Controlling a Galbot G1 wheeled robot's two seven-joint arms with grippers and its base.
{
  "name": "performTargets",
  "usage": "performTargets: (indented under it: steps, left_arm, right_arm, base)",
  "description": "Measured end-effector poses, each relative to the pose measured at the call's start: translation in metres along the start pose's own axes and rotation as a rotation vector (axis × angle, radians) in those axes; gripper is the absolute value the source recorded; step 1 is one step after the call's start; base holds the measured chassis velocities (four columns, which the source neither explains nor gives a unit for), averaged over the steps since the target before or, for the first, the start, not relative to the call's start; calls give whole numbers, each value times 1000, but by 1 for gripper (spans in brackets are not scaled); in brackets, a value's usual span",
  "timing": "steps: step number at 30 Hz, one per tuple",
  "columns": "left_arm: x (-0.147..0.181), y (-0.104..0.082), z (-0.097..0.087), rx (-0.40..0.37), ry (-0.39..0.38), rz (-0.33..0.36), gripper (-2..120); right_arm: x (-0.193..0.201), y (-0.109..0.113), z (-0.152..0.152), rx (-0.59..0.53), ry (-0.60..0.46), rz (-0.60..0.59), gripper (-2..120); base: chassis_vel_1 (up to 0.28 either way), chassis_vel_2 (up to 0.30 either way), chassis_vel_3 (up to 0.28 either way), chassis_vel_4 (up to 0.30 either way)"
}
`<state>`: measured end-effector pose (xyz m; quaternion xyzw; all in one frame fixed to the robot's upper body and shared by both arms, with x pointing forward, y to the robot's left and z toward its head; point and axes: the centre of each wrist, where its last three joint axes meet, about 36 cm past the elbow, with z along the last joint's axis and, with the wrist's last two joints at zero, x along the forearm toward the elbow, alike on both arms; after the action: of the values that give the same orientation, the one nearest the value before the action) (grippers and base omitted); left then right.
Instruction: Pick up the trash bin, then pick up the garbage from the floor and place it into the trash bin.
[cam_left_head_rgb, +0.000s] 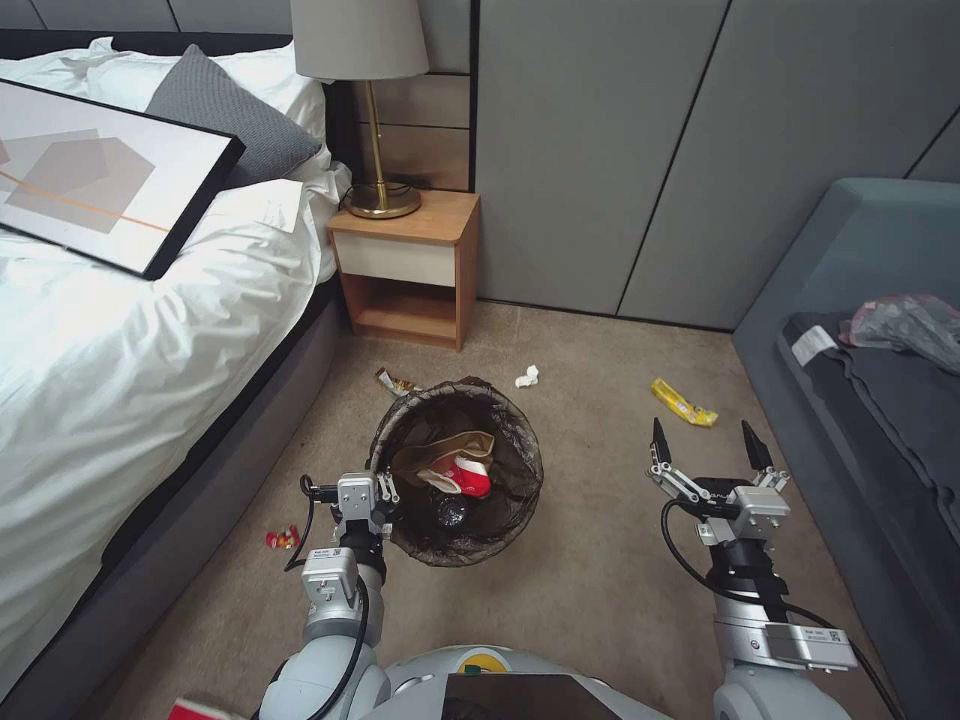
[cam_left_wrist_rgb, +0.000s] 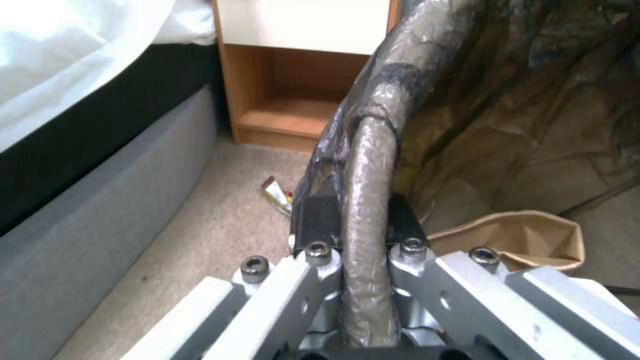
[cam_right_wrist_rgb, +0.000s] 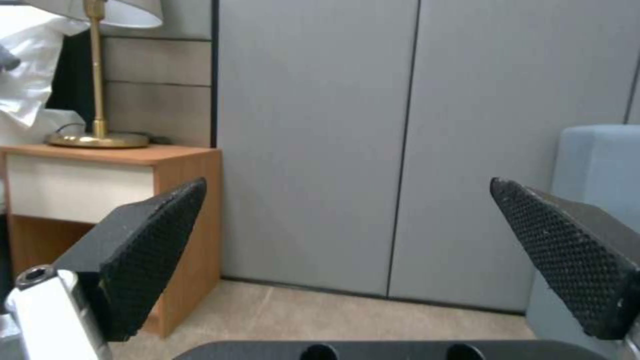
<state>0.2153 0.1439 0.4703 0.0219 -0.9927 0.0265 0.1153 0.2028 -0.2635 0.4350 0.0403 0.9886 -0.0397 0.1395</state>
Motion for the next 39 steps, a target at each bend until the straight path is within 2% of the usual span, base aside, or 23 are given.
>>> performTargets:
  steps: [10, 22, 24, 26, 29, 30, 32, 33, 36, 39]
  left_arm:
    - [0, 0, 0, 0, 0, 0, 0]
    - [0, 0, 0, 0, 0, 0, 0]
    - [0, 0, 0, 0, 0, 0, 0]
    - [0, 0, 0, 0, 0, 0, 0]
    - [0, 0, 0, 0, 0, 0, 0]
    - [0, 0, 0, 0, 0, 0, 0]
    - [0, 0, 0, 0, 0, 0, 0]
    - [0, 0, 0, 0, 0, 0, 0]
    - [0, 0, 0, 0, 0, 0, 0]
    - [0, 0, 0, 0, 0, 0, 0]
  right_arm:
    - [-14, -6, 9, 51, -66, 20, 100]
    - [-46, -32, 14, 110, -75, -7, 100]
    - [-60, -47, 24, 128, -62, -12, 100]
    - [-65, -52, 27, 131, -57, -15, 100]
    - [-99, -90, 49, 143, 24, -94, 100]
    - [-99, -90, 49, 143, 24, -94, 100]
    - [-119, -117, 58, 167, 110, -168, 100]
    - [-119, -117, 58, 167, 110, -168, 100]
    - [-145, -142, 68, 185, 207, -220, 100]
    - [-155, -150, 74, 199, 235, -226, 100]
  base:
    - [-166, 171, 168, -148]
    - [2, -6, -8, 0]
    - [0, 0, 0, 0]
    - [0, 0, 0, 0]
    - [0, 0, 0, 0]
    - [0, 0, 0, 0]
    - [0, 0, 0, 0]
    - [0, 0, 0, 0]
    - [0, 0, 0, 0]
    - [0, 0, 0, 0]
